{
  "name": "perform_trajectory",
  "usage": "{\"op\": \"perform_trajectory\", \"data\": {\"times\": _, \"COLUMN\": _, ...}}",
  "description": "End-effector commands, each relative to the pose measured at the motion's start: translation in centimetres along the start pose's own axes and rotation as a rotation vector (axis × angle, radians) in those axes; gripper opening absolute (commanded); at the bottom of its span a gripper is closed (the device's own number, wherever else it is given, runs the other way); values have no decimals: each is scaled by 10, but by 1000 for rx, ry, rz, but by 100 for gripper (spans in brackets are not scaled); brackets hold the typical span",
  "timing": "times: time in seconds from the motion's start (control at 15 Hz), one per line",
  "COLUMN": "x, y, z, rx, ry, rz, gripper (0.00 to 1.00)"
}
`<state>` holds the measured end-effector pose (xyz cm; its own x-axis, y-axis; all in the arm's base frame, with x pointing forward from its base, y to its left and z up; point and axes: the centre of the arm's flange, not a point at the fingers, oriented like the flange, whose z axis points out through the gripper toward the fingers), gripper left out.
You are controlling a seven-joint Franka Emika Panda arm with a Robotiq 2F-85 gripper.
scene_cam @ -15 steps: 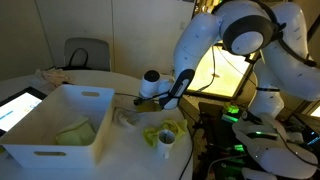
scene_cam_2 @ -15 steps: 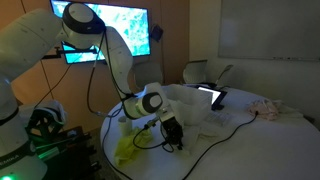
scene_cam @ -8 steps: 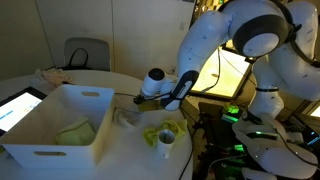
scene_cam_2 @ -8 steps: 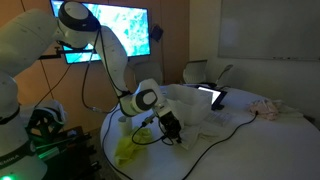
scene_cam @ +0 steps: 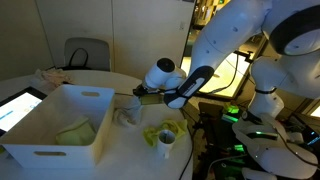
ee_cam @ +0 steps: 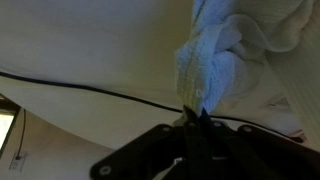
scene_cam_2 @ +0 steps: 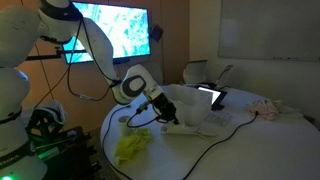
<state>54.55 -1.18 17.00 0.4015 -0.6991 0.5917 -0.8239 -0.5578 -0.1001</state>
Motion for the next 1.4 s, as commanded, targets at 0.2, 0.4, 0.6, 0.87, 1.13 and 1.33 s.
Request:
{"op": "perform_trajectory", "data": {"times": 0.2, "x": 9, "y": -18, "z": -93, "rx": 94, "ry": 79, "rz": -58, "gripper": 1}}
{"op": "perform_trajectory", "data": {"times": 0.4, "x": 13, "y": -36, "z": -133, "rx": 135, "ry": 112, "rz": -85, "gripper": 1}}
{"op": "perform_trajectory", "data": {"times": 0.6, "x": 14, "y": -51, "z": -171, "rx": 155, "ry": 128, "rz": -119, "gripper": 1}}
{"op": "perform_trajectory", "data": {"times": 0.87, "x": 10, "y": -65, "z": -216, "rx": 180, "ry": 124, "rz": -165, "gripper": 1}}
{"op": "perform_trajectory", "data": {"times": 1.13, "x": 1, "y": -70, "z": -255, "rx": 234, "ry": 75, "rz": -241, "gripper": 1}}
{"op": "perform_trajectory", "data": {"times": 1.33, "x": -8, "y": -74, "z": -280, "rx": 276, "ry": 12, "rz": -326, "gripper": 1}}
